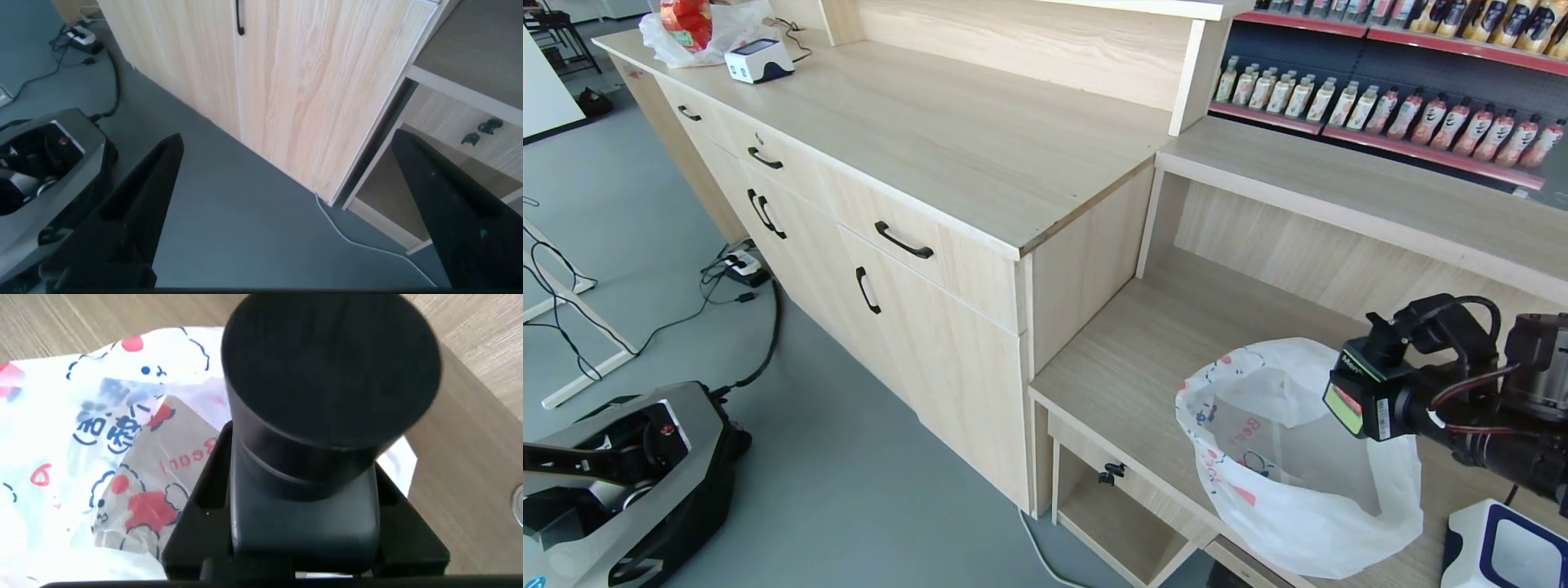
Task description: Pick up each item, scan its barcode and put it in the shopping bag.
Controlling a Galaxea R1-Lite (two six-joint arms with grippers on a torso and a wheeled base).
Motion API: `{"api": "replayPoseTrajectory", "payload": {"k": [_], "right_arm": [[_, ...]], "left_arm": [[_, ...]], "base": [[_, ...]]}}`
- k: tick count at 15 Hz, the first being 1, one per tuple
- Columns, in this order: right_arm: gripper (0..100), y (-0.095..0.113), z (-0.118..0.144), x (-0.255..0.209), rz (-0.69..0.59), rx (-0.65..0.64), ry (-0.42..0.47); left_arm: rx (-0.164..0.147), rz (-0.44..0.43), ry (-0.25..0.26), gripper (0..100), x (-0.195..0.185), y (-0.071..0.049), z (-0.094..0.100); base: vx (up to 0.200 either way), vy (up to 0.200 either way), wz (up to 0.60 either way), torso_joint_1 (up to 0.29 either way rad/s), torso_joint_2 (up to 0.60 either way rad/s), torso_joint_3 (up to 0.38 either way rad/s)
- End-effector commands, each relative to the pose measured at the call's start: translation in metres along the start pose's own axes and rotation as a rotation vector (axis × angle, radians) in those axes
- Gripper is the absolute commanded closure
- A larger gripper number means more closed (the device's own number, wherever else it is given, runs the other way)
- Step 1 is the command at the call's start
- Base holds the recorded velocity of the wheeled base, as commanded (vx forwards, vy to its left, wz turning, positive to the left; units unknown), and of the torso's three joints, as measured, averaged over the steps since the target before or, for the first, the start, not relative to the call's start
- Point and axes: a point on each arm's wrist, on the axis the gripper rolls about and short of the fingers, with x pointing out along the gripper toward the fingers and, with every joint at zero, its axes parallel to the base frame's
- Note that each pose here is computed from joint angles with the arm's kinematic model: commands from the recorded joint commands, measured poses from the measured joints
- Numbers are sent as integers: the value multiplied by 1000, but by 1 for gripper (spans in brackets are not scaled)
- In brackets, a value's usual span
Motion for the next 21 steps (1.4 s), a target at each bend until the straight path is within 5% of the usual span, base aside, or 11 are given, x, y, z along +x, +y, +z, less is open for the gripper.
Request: {"api": "replayPoseTrajectory", "payload": {"k": [1, 5, 21], "right_arm": [[100, 5, -18, 14, 30, -1, 79], [100, 5, -28, 38, 123, -15, 9], [100, 2, -61, 99, 158, -32, -149]], "left_arm": [[-1, 0, 0, 0, 0, 0, 0], [1, 0, 0, 0, 0, 0, 0], [1, 0, 0, 0, 0, 0, 0]], "base": [[0, 0, 0, 0, 0, 0], [0, 0, 0, 0, 0, 0], [0, 0, 0, 0, 0, 0]]}}
